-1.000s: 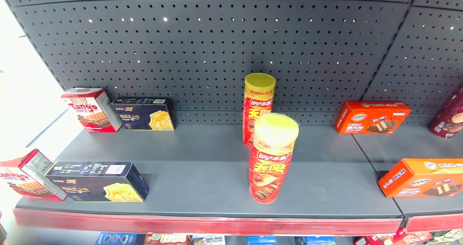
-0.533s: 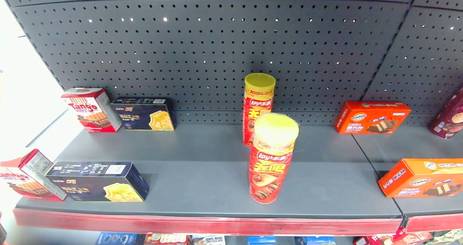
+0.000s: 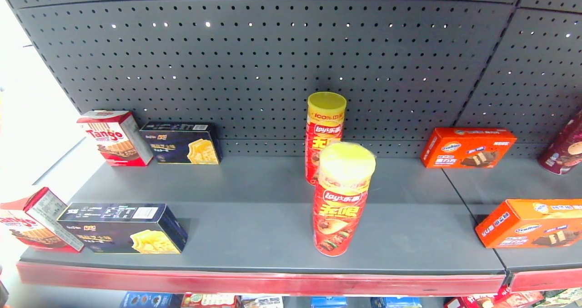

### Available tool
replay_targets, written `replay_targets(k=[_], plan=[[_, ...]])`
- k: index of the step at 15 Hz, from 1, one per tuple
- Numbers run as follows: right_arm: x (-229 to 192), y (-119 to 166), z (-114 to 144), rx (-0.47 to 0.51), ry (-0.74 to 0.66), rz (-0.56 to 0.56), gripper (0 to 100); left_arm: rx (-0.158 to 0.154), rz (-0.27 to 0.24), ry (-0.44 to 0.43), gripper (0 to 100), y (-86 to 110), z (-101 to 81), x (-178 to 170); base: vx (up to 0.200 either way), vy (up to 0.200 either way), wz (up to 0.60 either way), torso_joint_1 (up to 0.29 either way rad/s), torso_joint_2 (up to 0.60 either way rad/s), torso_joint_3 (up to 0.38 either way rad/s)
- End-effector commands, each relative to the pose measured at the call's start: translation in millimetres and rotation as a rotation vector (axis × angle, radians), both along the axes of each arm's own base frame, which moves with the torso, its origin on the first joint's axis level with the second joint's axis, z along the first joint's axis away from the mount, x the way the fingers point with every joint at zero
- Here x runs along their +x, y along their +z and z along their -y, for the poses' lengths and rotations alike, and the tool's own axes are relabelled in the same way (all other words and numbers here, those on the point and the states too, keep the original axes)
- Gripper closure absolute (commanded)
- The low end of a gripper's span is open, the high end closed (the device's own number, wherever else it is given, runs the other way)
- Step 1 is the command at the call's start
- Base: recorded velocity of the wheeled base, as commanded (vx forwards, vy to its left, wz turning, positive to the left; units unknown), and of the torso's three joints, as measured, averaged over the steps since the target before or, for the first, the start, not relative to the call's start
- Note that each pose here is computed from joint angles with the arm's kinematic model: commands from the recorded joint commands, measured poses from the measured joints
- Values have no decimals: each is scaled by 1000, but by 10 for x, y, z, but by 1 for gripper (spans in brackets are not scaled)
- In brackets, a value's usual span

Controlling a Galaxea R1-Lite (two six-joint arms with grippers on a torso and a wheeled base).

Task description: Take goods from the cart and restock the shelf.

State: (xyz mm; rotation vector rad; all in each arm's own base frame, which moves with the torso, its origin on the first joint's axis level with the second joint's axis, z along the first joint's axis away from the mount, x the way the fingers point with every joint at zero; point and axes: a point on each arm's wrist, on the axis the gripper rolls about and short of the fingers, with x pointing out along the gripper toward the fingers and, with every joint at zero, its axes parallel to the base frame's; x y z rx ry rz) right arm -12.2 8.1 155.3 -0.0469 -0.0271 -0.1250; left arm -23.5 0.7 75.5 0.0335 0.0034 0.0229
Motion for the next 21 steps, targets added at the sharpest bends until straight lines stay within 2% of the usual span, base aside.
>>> replay_targets(k=[1, 2, 5, 8, 13, 21], plan=[[361, 496, 40, -77, 320, -80, 0, -4, -5, 2, 0, 2, 0, 2, 0, 0, 0, 0, 0, 0], [550, 589, 20, -115, 436, -128, 0, -6, -5, 0, 0, 2, 0, 2, 0, 0, 0, 0, 0, 0], [857, 653, -117, -117, 614, -216, 0, -10, -4, 2, 0, 0, 0, 4, 0, 0, 0, 0, 0, 0], [1069, 537, -291, -137, 707, -325, 0, -10, -4, 2, 0, 0, 0, 4, 0, 0, 0, 0, 0, 0], [1563, 434, -601, -169, 744, -386, 0, -16, -3, 3, 0, 1, -1, 4, 0, 0, 0, 0, 0, 0], [1953, 371, -954, -227, 824, -463, 0, -20, -3, 3, 0, 1, -1, 4, 0, 0, 0, 0, 0, 0]])
